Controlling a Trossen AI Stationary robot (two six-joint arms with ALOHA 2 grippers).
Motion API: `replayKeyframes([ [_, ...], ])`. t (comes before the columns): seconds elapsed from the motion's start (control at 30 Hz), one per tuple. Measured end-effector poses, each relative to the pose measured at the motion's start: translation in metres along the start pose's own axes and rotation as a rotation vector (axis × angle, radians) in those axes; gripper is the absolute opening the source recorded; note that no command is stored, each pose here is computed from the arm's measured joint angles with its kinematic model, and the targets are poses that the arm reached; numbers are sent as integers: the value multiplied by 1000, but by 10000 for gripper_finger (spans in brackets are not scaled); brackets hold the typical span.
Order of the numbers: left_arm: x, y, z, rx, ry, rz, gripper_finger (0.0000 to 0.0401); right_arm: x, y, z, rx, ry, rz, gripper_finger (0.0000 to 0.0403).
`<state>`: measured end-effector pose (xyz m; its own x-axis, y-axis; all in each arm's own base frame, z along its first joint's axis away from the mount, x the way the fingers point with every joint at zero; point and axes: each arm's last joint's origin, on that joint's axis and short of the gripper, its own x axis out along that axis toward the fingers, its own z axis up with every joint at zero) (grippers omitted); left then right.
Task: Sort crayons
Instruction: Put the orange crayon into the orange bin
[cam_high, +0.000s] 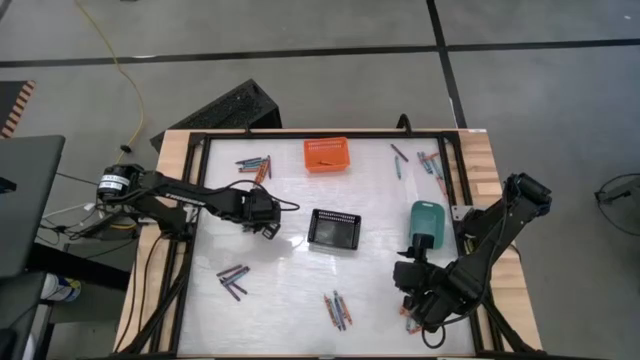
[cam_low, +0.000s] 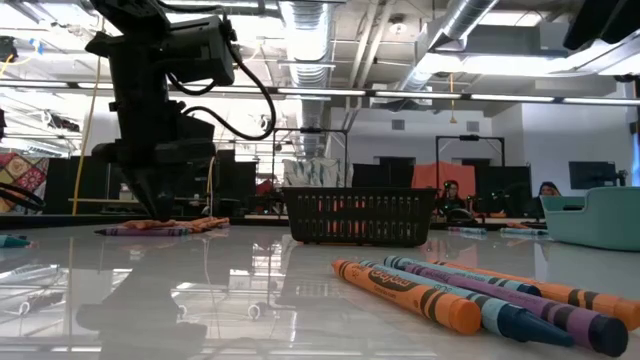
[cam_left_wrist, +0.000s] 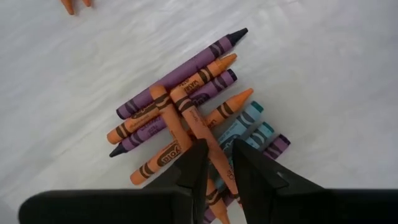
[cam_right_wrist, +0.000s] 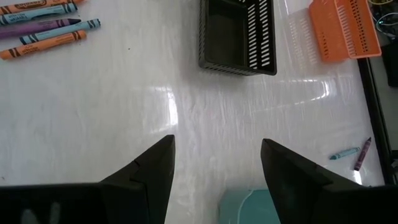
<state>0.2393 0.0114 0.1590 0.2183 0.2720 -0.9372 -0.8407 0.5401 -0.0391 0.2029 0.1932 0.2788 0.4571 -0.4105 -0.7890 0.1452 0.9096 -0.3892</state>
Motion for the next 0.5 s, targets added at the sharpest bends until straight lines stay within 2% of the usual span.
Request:
replayKeyframes([
  [0.5,0,2,-2,-59,19,21,64,-5,3,-3,-41,-51,-20,232],
])
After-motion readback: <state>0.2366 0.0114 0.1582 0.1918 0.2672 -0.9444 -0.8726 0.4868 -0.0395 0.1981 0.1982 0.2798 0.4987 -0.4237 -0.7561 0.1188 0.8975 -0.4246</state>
